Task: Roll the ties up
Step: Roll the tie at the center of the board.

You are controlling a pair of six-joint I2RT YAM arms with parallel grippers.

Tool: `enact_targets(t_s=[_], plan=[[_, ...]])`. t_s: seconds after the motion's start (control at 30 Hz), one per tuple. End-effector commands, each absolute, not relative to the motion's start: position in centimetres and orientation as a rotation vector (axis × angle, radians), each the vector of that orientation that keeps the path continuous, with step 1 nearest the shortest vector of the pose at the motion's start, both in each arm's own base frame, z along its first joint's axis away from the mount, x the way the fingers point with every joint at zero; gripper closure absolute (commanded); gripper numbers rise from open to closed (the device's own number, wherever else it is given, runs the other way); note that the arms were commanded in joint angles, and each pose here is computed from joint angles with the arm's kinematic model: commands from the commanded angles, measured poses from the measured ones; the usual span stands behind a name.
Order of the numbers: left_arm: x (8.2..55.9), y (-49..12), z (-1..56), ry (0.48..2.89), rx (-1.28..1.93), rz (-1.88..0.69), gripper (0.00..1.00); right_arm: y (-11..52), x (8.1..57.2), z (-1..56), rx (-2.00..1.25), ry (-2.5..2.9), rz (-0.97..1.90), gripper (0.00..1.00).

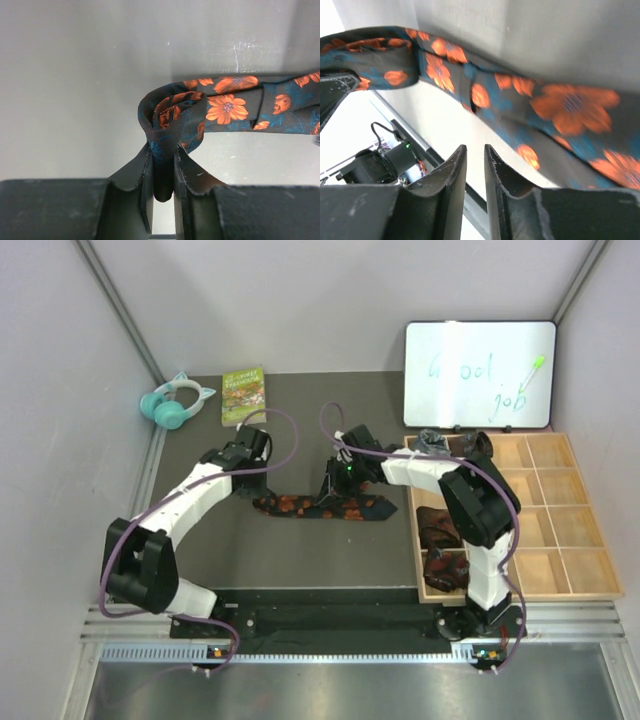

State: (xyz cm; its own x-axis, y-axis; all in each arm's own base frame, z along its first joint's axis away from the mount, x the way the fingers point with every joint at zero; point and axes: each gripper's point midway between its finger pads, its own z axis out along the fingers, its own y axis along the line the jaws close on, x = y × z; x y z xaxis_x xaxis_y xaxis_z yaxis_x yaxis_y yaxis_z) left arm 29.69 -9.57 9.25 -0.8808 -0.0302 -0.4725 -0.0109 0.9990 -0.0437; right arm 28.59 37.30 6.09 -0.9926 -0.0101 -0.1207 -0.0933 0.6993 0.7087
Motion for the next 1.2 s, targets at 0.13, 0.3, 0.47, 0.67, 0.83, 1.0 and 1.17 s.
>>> enact_targets(t_s=[0.13, 0.3, 0.47, 0.67, 0.83, 1.0, 1.17], plan=[[30.1, -9.1, 10.6, 2.62, 0.136, 0.381, 1.0, 33.4, 29.7, 8.9, -0.026, 2.673, 1.189, 0.75], [30.0, -10.0, 9.0, 2.658, 0.243, 0.498, 1.0, 29.7, 29.3, 9.0, 0.054, 2.649, 1.175, 0.73], [30.4, -10.9, 8.5, 2.642, 0.324, 0.608, 1.0, 25.5, 28.8, 8.5, 0.155, 2.65, 1.055, 0.72], [30.3, -12.2, 7.4, 2.629, 0.398, 0.702, 1.0, 23.7, 27.3, 10.4, 0.182, 2.584, 0.998, 0.67], [29.8, -13.7, 6.7, 2.629, 0.425, 0.711, 1.0, 22.5, 26.6, 12.0, 0.193, 2.548, 0.952, 0.64], [29.8, -15.3, 6.4, 2.612, 0.438, 0.726, 1.0, 22.0, 26.1, 13.5, 0.19, 2.513, 0.944, 0.62], [29.6, -16.6, 5.1, 2.623, 0.486, 0.756, 1.0, 21.0, 25.6, 14.8, 0.208, 2.482, 0.915, 0.61]])
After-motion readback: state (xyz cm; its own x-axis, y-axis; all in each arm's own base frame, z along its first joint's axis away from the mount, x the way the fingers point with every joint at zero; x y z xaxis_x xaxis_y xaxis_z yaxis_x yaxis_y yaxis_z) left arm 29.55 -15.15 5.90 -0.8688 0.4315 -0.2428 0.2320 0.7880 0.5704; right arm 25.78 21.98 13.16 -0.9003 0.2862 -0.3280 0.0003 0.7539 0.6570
